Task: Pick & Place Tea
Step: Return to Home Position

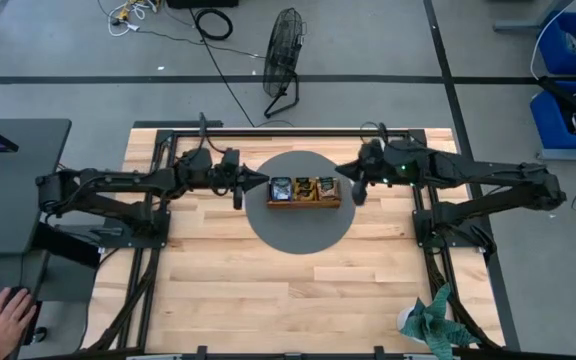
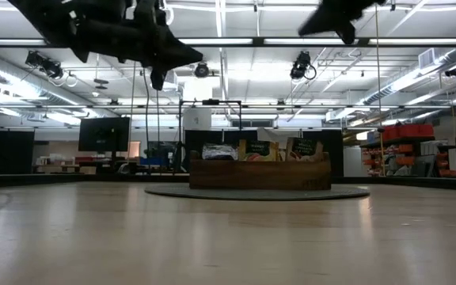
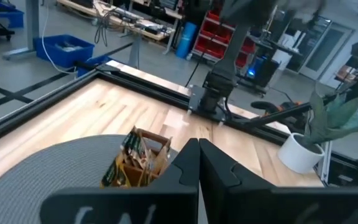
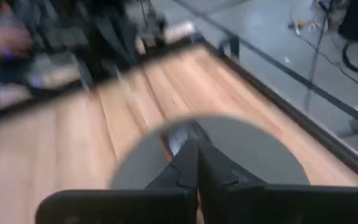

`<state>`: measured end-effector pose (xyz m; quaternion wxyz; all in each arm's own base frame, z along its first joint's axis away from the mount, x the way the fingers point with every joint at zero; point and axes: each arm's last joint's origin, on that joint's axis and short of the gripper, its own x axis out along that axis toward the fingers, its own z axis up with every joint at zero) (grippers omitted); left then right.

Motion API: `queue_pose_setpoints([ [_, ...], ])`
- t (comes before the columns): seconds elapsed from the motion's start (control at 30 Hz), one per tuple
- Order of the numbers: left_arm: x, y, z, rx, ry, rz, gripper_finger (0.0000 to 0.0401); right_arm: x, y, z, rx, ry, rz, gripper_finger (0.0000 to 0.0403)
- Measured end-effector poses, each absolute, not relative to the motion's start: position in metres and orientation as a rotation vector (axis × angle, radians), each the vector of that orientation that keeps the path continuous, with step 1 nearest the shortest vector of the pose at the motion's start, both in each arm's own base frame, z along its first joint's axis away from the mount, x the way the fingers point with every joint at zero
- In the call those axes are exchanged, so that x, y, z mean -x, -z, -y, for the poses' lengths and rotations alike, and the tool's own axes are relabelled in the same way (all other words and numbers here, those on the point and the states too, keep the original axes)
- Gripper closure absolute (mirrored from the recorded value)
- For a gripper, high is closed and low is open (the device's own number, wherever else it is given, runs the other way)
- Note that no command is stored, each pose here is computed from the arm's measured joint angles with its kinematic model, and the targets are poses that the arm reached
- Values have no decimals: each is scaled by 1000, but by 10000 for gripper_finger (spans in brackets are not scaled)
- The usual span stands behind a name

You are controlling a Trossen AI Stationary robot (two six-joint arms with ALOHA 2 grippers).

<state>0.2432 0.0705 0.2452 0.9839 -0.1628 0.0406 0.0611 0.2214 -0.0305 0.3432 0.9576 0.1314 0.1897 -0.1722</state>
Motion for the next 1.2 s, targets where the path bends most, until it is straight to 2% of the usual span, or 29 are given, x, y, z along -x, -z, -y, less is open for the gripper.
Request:
queue_pose_setpoints([
  [0.1, -236, -244, -64, 324, -118, -77, 399, -201, -318, 29, -232, 357, -527, 401],
  [0.17, -233, -247, -61, 319, -107, -53, 399, -186, -297, 27, -311, 394, -684, 401],
  [0.23, -228, -243, -59, 332, -103, -85, 399, -177, -282, 25, -425, 444, -725, 401],
  [0.3, -225, -240, -58, 372, -113, -141, 399, -174, -277, 22, -451, 381, -668, 401],
  [0.4, -221, -242, -56, 373, -138, -141, 399, -174, -280, 14, -376, 246, -505, 402],
  [0.63, -205, -245, -39, 233, -145, 5, 400, -148, -269, 8, -239, 174, -322, 402],
  [0.73, -194, -237, -34, 262, -141, 78, 400, -135, -257, 7, -243, 161, -256, 403],
  [0.87, -184, -220, -29, 273, -162, 65, 400, -117, -240, 6, -284, 159, -203, 403],
  [1.2, -167, -200, -29, 275, -190, 148, 400, -88, -225, 7, -272, 190, -41, 403],
])
